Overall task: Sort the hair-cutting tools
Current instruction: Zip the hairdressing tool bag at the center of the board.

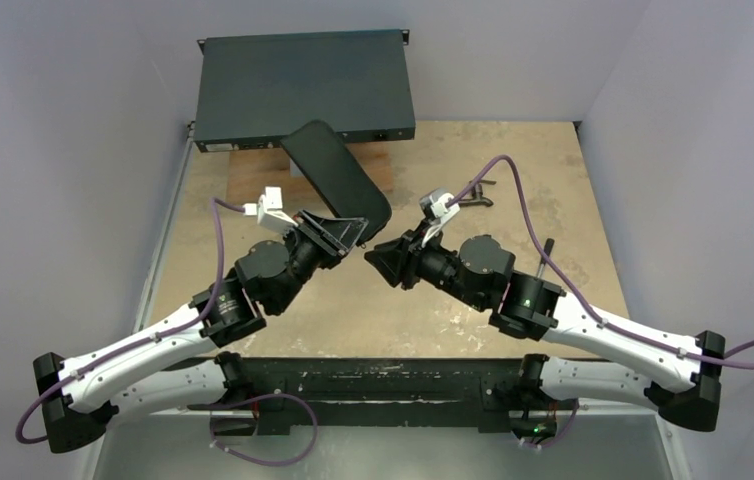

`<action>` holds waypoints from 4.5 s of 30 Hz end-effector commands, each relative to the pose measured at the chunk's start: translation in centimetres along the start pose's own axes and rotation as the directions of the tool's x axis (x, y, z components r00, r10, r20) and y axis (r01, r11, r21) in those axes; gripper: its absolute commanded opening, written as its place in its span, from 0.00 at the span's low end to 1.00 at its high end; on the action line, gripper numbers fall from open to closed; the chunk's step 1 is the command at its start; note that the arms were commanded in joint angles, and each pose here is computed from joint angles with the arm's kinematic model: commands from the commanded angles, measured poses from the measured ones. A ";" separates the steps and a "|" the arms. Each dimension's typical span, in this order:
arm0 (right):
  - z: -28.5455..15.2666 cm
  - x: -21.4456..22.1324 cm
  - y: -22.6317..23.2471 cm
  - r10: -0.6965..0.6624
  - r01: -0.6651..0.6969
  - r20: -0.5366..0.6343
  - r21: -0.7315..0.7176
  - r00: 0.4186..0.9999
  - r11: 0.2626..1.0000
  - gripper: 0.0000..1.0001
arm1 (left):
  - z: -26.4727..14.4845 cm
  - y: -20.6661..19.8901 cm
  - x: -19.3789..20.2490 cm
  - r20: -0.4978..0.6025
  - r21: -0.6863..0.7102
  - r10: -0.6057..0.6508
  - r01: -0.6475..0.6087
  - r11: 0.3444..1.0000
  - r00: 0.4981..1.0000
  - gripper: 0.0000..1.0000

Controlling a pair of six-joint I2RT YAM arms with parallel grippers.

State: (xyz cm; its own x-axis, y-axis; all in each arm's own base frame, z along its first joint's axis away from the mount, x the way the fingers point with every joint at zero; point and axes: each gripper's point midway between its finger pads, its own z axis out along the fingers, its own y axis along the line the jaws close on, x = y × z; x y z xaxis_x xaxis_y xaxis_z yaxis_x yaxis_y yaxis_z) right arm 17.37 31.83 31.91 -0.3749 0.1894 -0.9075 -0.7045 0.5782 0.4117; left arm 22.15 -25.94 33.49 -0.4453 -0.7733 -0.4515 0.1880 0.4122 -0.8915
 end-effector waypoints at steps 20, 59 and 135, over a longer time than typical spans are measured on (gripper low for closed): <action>1.2 -2.5 0.8 -0.079 0.079 0.037 0.015 0.996 0.997 0.17 | -0.5 -5.0 -1.5 0.003 0.128 -0.072 0.071 0.989 0.997 0.00; -1.1 -0.6 -4.1 -0.106 0.104 -0.002 0.218 0.994 0.970 0.00 | -1.2 -4.8 -2.1 0.017 0.128 -0.063 0.060 0.990 0.998 0.00; 0.1 -2.3 -1.1 -0.111 0.106 0.059 0.082 0.992 0.991 0.00 | -2.4 -4.5 -1.1 -0.051 0.152 -0.050 0.057 0.987 0.997 0.00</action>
State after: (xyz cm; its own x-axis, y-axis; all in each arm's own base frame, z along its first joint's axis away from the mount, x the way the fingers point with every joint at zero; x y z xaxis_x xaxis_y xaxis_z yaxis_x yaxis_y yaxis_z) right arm 17.47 31.97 32.18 -0.2772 0.1257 -0.9525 -0.7563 0.5829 0.2970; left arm 20.19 -26.87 34.01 -0.5345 -0.7163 -0.4486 0.2303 0.3873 -0.8927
